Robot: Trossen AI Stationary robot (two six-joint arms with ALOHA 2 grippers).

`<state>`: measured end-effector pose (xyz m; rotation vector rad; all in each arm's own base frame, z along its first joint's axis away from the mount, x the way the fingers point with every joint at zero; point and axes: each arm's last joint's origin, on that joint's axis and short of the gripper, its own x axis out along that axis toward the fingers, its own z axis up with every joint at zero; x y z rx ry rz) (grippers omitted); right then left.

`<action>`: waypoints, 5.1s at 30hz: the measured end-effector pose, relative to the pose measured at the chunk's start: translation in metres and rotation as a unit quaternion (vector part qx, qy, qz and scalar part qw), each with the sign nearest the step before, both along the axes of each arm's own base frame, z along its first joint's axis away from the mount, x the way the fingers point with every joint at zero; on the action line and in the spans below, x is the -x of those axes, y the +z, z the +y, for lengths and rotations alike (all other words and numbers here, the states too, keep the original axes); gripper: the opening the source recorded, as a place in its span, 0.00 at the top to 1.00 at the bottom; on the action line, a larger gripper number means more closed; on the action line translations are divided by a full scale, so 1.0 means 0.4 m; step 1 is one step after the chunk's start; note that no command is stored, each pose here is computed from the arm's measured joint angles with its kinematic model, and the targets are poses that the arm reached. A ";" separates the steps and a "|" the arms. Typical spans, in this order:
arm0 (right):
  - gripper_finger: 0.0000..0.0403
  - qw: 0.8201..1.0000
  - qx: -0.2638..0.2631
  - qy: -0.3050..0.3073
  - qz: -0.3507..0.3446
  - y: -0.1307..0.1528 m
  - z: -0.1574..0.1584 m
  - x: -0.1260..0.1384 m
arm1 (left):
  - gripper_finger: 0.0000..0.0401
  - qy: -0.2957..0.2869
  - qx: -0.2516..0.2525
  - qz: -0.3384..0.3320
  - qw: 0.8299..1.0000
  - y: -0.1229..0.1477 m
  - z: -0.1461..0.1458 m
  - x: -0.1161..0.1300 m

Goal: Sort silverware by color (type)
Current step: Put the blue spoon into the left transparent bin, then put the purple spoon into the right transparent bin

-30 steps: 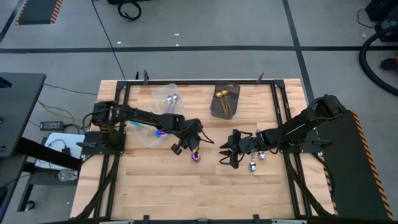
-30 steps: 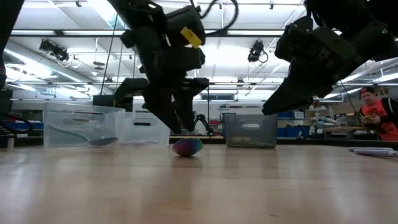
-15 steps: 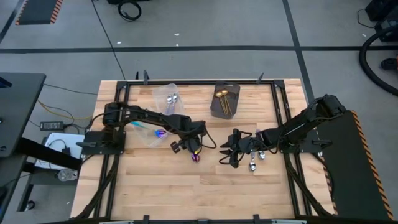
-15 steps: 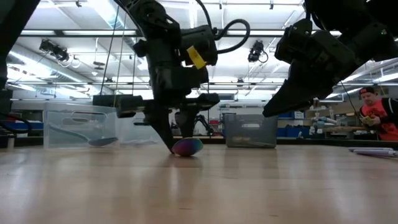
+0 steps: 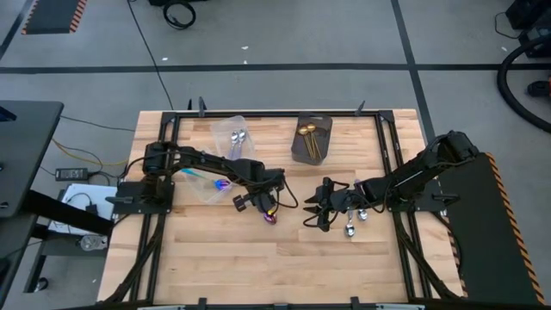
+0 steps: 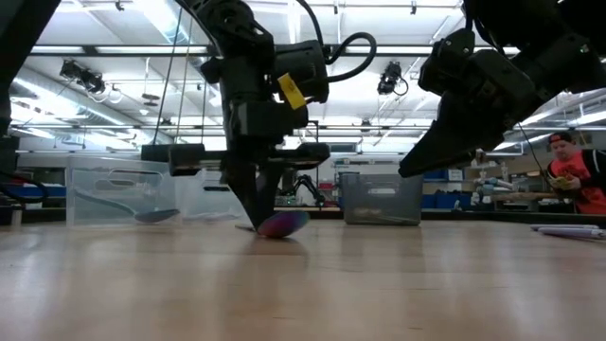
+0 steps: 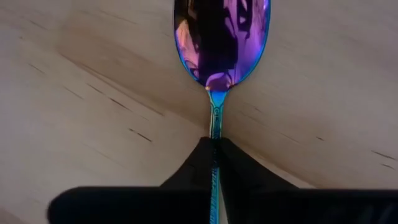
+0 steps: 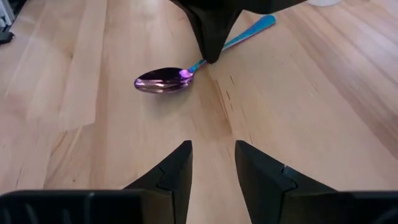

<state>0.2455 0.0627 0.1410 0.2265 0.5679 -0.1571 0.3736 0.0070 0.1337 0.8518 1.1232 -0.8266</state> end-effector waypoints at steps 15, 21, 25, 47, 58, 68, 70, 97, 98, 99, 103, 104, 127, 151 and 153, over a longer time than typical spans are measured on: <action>0.68 1.000 0.001 -0.001 0.001 -0.001 0.000 0.000 | 0.97 0.033 -0.030 0.005 0.999 0.026 -0.046 -0.013; 0.68 1.000 0.001 -0.001 0.001 -0.001 0.000 0.000 | 0.97 0.032 -0.046 0.001 0.998 0.027 -0.071 -0.013; 0.68 1.000 0.001 -0.001 0.001 -0.001 0.000 0.000 | 0.97 0.036 -0.049 0.002 0.998 0.028 -0.075 -0.013; 0.68 1.000 0.003 -0.004 -0.006 0.002 0.000 -0.002 | 1.00 0.147 -0.116 -0.049 0.981 0.196 -0.134 0.064; 0.68 1.000 0.010 -0.006 -0.014 0.006 -0.001 -0.004 | 1.00 0.217 -0.146 -0.053 0.964 0.246 -0.186 0.122; 0.68 1.000 0.021 0.001 -0.021 0.009 -0.002 -0.006 | 1.00 0.253 -0.204 -0.034 0.945 0.262 -0.200 0.169; 0.68 1.000 0.021 0.001 -0.022 0.010 -0.001 -0.007 | 1.00 0.267 -0.211 -0.033 0.940 0.271 -0.199 0.182; 0.68 0.999 0.031 -0.005 -0.038 0.016 -0.002 -0.010 | 1.00 0.373 -0.196 -0.116 0.899 0.306 -0.093 0.462; 0.68 0.999 0.032 -0.005 -0.037 0.016 -0.002 -0.010 | 1.00 0.373 -0.196 -0.118 0.899 0.304 -0.088 0.468; 0.68 0.999 0.033 -0.004 -0.037 0.016 -0.002 -0.010 | 1.00 0.370 -0.197 -0.117 0.900 0.299 -0.083 0.476; 0.68 0.999 0.036 -0.002 -0.037 0.016 -0.002 -0.010 | 1.00 0.367 -0.196 -0.102 0.904 0.278 -0.063 0.499; 0.68 0.999 0.036 -0.002 -0.038 0.016 -0.002 -0.011 | 1.00 0.365 -0.195 -0.094 0.906 0.271 -0.058 0.505; 0.68 0.998 0.038 -0.001 -0.041 0.018 -0.002 -0.011 | 1.00 0.340 -0.164 -0.041 0.925 0.143 0.027 0.519; 0.68 0.998 0.038 0.000 -0.041 0.018 -0.001 -0.011 | 0.68 0.430 -0.177 -0.082 0.882 0.141 0.032 0.514; 0.68 0.998 0.037 -0.001 -0.042 0.018 -0.001 -0.012 | 0.66 0.441 -0.179 -0.110 0.872 0.168 0.029 0.500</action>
